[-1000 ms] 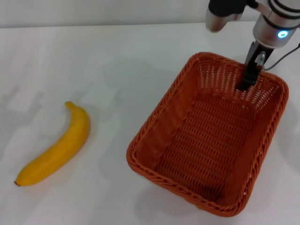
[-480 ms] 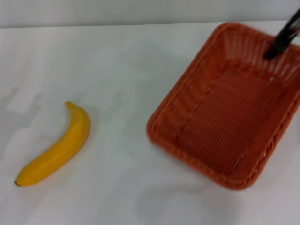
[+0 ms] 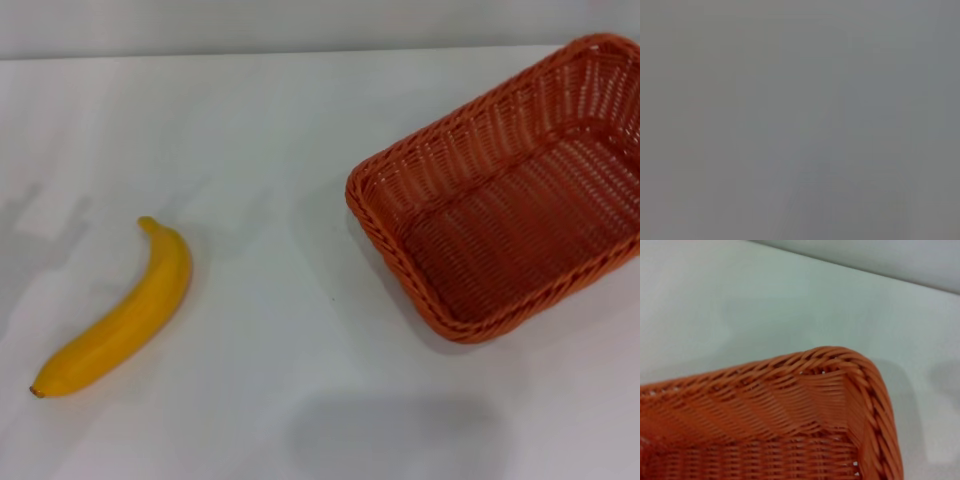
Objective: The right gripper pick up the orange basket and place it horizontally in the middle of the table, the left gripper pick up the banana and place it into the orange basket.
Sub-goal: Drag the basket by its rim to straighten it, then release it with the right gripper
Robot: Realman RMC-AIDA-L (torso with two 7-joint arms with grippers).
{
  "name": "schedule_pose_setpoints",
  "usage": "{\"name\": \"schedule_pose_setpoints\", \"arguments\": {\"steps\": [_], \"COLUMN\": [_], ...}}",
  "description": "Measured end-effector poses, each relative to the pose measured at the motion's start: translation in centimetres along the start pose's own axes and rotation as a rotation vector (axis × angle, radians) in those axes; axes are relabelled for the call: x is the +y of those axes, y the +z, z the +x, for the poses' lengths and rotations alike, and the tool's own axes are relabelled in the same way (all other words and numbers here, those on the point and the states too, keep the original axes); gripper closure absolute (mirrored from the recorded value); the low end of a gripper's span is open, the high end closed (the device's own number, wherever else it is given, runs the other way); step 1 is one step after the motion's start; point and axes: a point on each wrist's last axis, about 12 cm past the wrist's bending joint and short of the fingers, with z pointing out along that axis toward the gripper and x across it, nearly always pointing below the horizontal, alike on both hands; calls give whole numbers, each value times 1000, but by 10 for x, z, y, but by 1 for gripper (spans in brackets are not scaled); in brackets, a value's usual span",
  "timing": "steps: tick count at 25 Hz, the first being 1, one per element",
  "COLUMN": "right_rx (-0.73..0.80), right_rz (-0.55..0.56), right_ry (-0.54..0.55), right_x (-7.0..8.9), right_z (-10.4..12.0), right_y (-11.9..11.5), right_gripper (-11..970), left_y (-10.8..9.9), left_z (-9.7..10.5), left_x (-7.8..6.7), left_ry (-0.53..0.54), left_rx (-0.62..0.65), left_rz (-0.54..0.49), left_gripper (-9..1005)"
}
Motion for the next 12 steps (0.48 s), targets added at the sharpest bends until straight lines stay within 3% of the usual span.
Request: {"name": "schedule_pose_setpoints", "arguments": {"steps": [7, 12], "right_rx": [-177, -282], "right_rz": [-136, -171], "right_ry": [257, 395], "right_x": [-24, -30], "right_z": [58, 93], "right_y": [-3, -4], "right_gripper": [839, 839], "left_y": [2, 6], "left_z": [-4, -4], "left_x": [1, 1], "left_ry": [0, -5], "left_rx": [-9, -3], "left_rz": [13, 19], "left_gripper": [256, 256]}}
